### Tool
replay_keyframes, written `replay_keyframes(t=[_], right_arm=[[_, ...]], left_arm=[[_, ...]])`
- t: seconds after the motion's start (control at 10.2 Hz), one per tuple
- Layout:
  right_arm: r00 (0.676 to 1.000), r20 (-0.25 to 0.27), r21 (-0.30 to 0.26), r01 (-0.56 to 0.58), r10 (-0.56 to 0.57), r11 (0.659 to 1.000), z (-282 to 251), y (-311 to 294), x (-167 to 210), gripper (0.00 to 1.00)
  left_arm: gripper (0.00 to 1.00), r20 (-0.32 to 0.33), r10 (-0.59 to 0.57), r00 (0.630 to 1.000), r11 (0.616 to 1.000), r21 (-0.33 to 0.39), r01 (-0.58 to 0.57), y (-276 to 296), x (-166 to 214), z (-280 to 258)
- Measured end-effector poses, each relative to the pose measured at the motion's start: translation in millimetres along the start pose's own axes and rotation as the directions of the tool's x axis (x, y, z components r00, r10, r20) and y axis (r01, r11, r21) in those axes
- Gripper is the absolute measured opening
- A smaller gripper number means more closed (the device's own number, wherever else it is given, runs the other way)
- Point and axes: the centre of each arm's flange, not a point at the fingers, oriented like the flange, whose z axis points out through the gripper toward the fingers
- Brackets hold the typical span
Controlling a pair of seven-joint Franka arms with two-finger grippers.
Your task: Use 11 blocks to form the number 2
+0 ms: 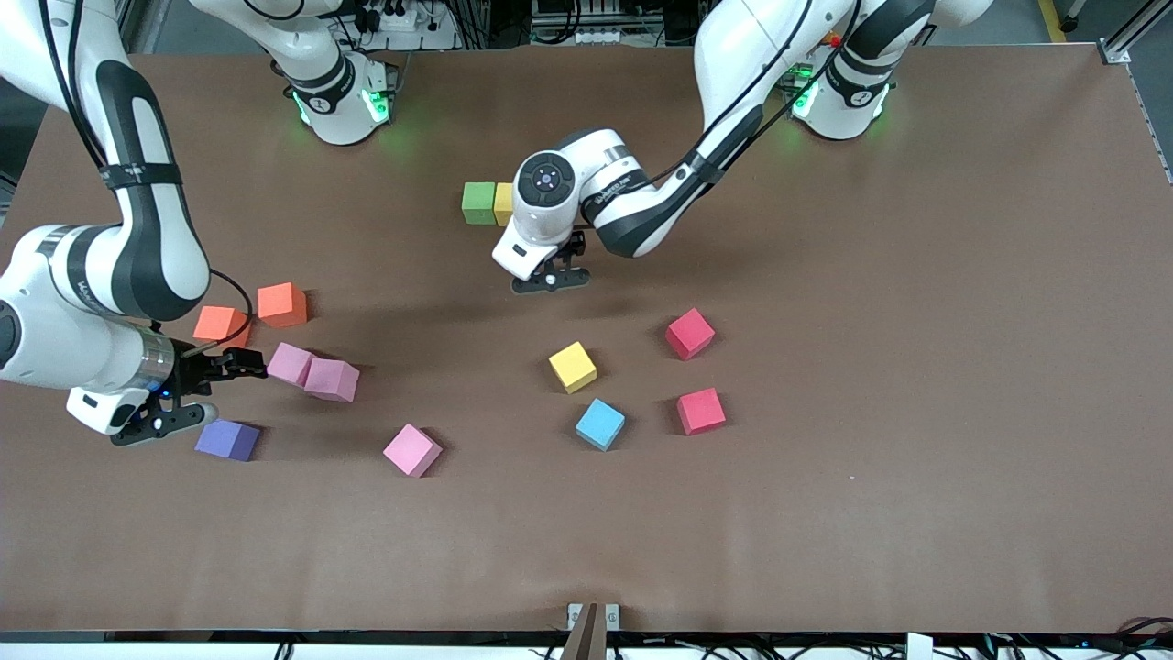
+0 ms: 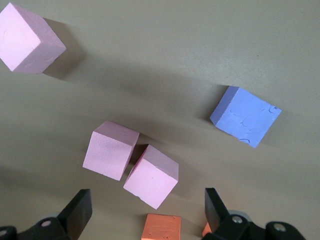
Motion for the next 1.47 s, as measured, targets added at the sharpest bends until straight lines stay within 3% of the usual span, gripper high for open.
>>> replay_keyframes(t=[0.2, 0.59, 0.98, 1.18, 1.47], right_arm=[[1.000, 0.000, 0.000, 0.000, 0.000, 1.000, 0, 0, 0, 1.00], [1.000, 0.000, 0.000, 0.000, 0.000, 1.000, 0, 0, 0, 1.00], [1.000, -0.009, 0.008, -0.020, 0.020, 1.000, 9, 8, 1, 1.00], [0.996, -0.013, 0.025, -0.093, 0.094, 0.995, 21, 8, 5, 1.00], [0.967, -0.012, 0.024, -0.253, 0.253, 0.967, 35, -29, 18, 1.00]], left_arm=[[0.86, -0.012, -0.029, 1.000, 1.000, 0.000, 0.029, -6, 13, -4], [0.88, -0.102, -0.065, 0.993, 0.998, 0.008, 0.066, -42, 90, -23], [0.88, -0.222, -0.083, 0.972, 0.995, -0.076, 0.068, -65, 152, -43], [0.88, -0.267, -0.101, 0.958, 0.987, -0.149, 0.063, -63, 163, -36], [0.85, -0.254, -0.190, 0.948, 0.970, -0.201, 0.140, -47, 147, -25]])
